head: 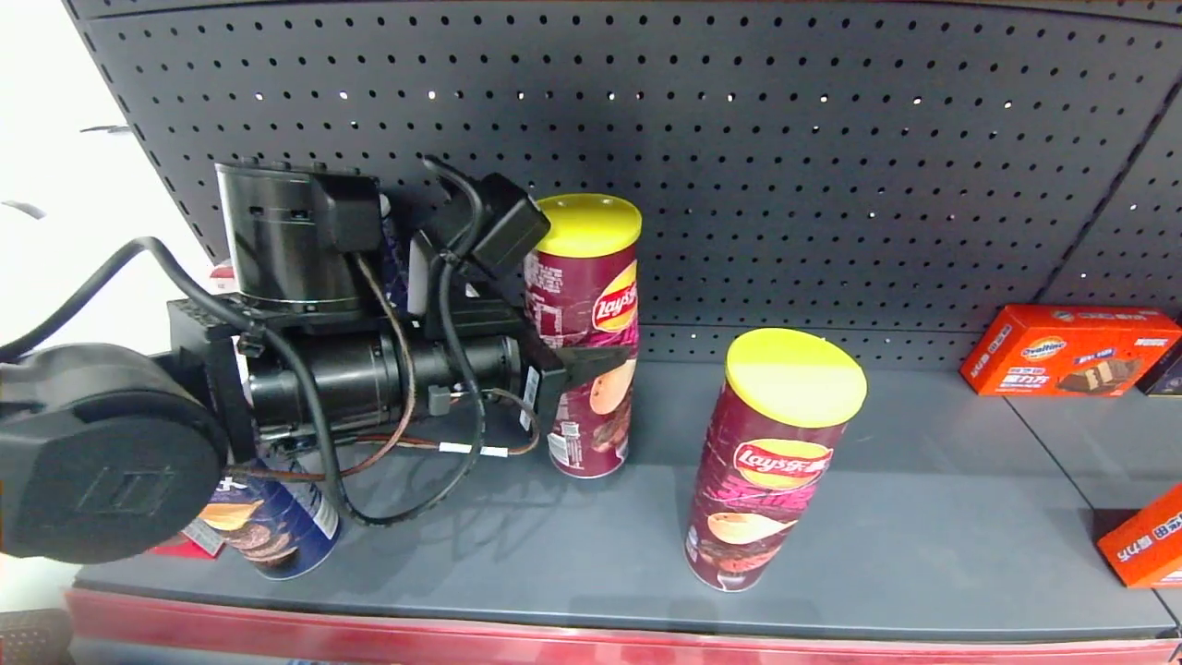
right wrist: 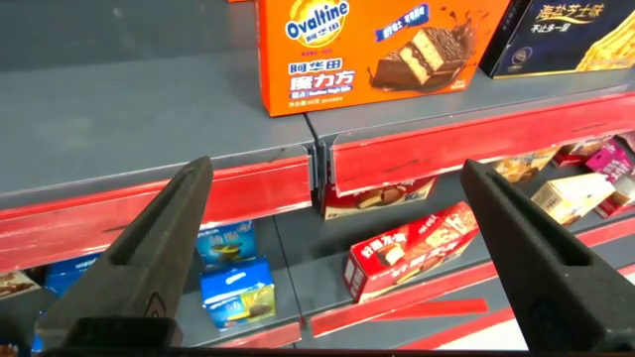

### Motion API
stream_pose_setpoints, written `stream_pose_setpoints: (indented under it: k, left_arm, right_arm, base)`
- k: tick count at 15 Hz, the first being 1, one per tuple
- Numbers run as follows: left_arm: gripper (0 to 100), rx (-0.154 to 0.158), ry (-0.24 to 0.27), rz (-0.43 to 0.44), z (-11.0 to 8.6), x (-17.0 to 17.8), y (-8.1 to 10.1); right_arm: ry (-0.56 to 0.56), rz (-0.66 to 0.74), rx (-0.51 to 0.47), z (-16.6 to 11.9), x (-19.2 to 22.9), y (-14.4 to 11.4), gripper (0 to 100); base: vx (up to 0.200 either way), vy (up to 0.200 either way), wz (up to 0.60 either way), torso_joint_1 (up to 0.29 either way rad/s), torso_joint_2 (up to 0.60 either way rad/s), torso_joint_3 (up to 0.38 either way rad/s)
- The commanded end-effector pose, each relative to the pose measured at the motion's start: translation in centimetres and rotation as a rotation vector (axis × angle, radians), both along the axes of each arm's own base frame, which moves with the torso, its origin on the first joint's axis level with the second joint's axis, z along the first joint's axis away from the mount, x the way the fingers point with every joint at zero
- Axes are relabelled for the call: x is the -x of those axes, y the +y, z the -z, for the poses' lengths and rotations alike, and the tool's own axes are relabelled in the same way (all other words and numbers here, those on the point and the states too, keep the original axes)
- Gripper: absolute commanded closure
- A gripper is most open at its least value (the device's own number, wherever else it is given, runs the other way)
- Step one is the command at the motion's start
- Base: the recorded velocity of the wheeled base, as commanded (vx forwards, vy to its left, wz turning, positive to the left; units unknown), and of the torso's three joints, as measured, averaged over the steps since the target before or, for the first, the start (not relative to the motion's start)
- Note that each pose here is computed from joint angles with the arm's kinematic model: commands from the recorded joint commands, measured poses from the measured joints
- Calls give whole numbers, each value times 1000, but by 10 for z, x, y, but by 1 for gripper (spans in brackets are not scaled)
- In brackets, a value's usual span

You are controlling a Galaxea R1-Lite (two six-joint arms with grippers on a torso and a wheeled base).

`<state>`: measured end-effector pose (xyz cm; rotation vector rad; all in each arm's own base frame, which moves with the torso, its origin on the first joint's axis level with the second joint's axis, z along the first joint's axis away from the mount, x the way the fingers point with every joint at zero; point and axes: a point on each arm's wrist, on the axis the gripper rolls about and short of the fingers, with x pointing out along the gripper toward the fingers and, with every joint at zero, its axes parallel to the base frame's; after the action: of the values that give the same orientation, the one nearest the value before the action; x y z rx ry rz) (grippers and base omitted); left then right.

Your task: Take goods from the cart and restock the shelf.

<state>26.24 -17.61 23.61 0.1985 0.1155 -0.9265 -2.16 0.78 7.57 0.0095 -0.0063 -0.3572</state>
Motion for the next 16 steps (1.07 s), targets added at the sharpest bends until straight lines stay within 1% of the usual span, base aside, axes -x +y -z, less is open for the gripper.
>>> stream_pose_setpoints:
  k: [1,4,6,9,16]
  left_arm:
    - [100,-19,17,5,11,-20,-9]
    - [100,-9,4,-5,11,-42,-18]
    - [100,-6,-3,-1,13,-56,-27]
    - [100,-1,2,27,19,-68,-35]
    - [100,-1,-1,38,31,-88,-51]
  right_arm:
    - [1,0,-1,0,0,0,0]
    - [1,0,-1,0,0,0,0]
    - [1,0,-1,0,0,0,0]
    - [1,0,-1,0,0,0,0]
    - [1,0,-1,0,0,0,0]
  base:
    - [0,0,0,0,0,0]
    - [0,0,0,0,0,0]
    - [0,0,0,0,0,0]
    - [0,0,0,0,0,0]
    - [0,0,0,0,0,0]
